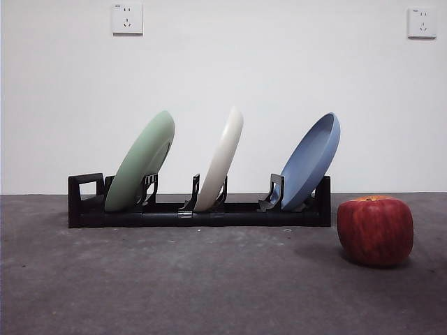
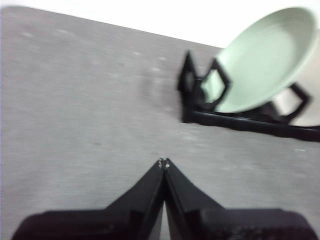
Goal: Take the green plate from the plate rack,put the plate on the table,take the apple from the table,put the apple in the plate
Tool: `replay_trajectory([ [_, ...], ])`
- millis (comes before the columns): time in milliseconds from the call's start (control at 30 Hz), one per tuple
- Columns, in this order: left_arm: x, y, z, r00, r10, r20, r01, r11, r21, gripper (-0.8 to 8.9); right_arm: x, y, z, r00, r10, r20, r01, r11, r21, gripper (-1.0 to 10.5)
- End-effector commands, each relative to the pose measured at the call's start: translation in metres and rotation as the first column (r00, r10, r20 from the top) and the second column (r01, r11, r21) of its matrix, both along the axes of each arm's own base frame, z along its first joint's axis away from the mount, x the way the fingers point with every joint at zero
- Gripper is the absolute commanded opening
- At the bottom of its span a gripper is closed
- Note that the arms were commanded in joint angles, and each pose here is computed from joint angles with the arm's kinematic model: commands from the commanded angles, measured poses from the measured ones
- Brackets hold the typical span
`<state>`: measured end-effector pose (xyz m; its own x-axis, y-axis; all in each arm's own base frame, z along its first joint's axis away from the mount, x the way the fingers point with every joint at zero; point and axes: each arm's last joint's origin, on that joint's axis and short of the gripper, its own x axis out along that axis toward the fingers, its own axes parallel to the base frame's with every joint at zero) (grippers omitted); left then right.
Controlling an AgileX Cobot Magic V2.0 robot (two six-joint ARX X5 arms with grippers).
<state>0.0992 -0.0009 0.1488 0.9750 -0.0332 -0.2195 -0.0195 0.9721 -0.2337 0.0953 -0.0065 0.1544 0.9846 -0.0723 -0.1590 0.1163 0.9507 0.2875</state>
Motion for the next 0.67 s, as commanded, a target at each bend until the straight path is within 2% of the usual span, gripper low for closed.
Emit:
replay_trajectory([
  [33,-0.001,-0.002,0.014,0.998,-0.052,0.041,0.054,0.998,-0.037,-0.05,-0.001,0.001,0.013,0.998,0.014,0.065,-0.024,0.987,0.156,-0.1],
  [200,-0.004,-0.004,0.049,0.986,-0.135,0.095,0.140,0.989,-0.048,-0.06,-0.007,0.004,0.055,0.988,0.086,0.127,-0.104,0.983,0.151,-0.1],
  [300,-0.005,-0.004,0.074,0.985,-0.138,0.103,0.143,0.989,-0.044,-0.06,-0.009,0.005,0.086,0.983,0.118,0.138,-0.135,0.984,0.119,-0.1],
  [433,-0.001,-0.005,0.107,0.977,-0.184,0.106,0.190,0.981,-0.045,-0.06,-0.006,0.007,0.128,0.972,0.209,0.112,-0.217,0.974,0.063,-0.1],
  [533,0.008,-0.007,0.133,0.963,-0.255,0.088,0.261,0.963,-0.060,-0.06,0.003,0.009,0.159,0.952,0.301,0.049,-0.303,0.952,0.048,-0.1],
  [667,0.024,-0.010,0.161,0.936,-0.350,0.024,0.351,0.931,-0.096,-0.06,0.021,0.011,0.194,0.902,0.430,-0.048,-0.426,0.902,0.072,-0.1],
])
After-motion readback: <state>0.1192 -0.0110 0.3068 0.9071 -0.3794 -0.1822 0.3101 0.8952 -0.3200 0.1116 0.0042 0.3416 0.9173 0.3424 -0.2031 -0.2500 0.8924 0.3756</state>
